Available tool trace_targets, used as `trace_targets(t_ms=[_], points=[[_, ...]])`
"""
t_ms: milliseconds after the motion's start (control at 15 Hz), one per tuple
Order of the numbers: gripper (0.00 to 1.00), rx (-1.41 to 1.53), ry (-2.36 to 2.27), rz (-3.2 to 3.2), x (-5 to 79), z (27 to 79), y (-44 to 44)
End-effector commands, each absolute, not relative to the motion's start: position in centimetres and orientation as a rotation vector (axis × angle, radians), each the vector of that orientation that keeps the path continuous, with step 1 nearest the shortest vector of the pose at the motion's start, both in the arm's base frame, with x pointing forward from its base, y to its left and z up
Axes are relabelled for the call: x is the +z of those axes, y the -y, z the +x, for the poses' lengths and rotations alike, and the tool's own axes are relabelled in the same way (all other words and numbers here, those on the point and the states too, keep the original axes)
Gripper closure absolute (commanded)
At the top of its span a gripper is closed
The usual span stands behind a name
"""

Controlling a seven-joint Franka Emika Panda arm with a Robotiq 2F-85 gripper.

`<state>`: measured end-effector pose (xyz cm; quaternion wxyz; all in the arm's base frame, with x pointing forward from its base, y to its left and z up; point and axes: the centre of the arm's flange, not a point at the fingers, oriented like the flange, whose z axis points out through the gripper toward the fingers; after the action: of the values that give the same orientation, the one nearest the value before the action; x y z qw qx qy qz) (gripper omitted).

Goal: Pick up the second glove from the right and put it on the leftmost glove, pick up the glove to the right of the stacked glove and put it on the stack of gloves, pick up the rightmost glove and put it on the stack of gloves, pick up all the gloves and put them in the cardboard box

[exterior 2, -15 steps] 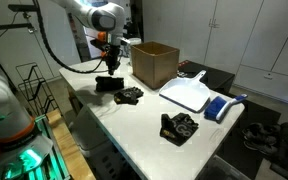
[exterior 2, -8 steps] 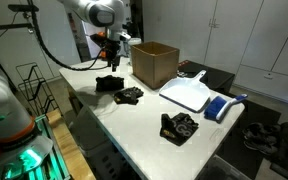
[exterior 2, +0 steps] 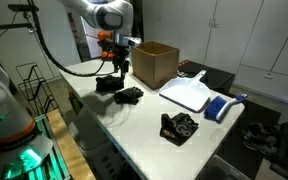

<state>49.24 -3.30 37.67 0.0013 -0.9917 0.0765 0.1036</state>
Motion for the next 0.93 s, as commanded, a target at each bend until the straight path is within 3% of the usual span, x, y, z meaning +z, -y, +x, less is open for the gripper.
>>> trace_targets(t_ms=[0,733,800,867], points=[[0.0,0.417,-0.235,-3.118,34.7,49.4,6.6],[0.0,0.503,-0.315,-3.065,27.4,49.9,8.8],[0.09,0.503,-0.316,-3.062,27.0,49.9,8.6],[0.26,0.509,-0.315,-3.056,26.6,50.0,8.5]])
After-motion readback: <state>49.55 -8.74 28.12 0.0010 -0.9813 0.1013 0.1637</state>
